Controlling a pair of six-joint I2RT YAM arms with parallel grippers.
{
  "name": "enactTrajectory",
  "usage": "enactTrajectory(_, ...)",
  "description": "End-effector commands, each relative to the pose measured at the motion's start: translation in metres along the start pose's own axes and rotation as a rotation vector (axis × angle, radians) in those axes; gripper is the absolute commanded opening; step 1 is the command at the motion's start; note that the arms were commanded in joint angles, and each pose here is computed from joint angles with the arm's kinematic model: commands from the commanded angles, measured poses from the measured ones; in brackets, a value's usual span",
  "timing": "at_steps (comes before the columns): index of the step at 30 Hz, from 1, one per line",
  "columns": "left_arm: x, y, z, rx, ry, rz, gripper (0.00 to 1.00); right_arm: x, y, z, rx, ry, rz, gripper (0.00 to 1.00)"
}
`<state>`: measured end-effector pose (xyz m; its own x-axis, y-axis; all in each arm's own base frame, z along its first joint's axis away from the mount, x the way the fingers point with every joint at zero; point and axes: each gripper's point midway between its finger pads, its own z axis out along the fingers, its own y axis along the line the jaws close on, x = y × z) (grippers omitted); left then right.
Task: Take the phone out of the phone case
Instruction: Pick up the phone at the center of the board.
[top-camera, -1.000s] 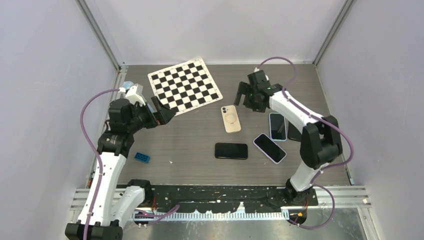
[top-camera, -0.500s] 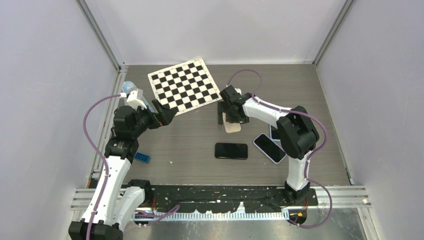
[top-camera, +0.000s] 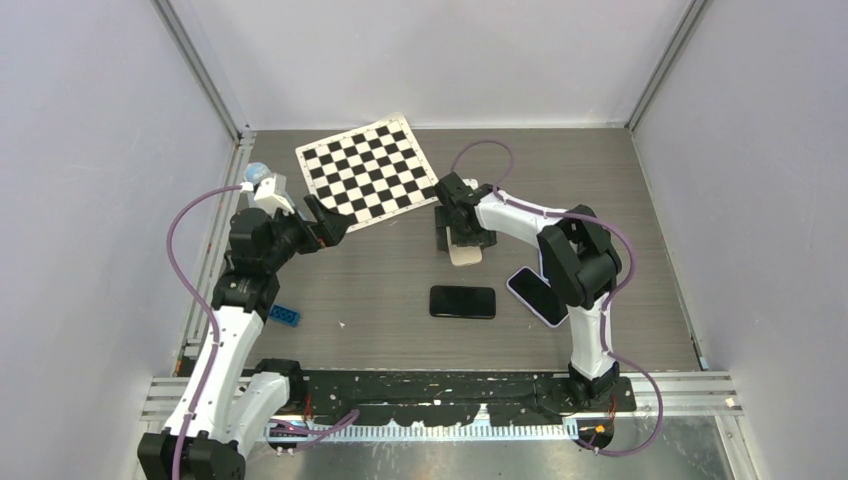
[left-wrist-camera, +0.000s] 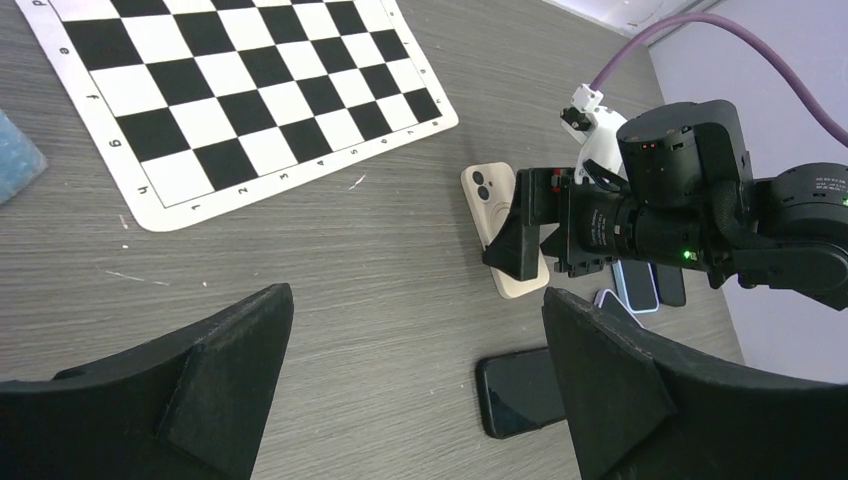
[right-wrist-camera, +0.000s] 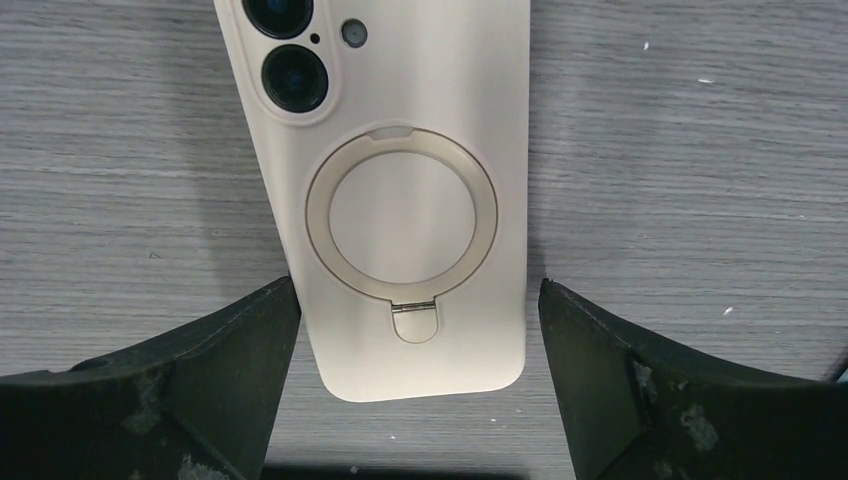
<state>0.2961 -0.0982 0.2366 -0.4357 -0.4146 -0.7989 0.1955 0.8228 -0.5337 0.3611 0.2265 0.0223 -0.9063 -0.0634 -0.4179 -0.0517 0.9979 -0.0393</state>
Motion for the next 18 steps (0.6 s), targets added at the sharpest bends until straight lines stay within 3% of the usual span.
enactTrajectory(1, -0.014, -0.004, -0.002, 0.010, -0.069, 0.045, 0.98, -0.008, -0.004, 0.008, 0.056, -0.012, -0.026, 0.90)
enactTrajectory(4, -0.015, -0.004, -0.003, 0.009, -0.069, 0.046, 0.98, -0.011, 0.000, 0.011, 0.051, -0.005, -0.027, 0.83)
enactTrajectory(10, -0.015, -0.006, -0.007, 0.009, -0.061, 0.050, 0.98, -0.012, 0.016, 0.009, -0.038, 0.026, 0.022, 0.51)
enactTrajectory(18, -0.012, -0.017, -0.003, 0.061, -0.016, 0.019, 0.98, -0.043, 0.043, -0.026, -0.268, -0.053, 0.129, 0.49)
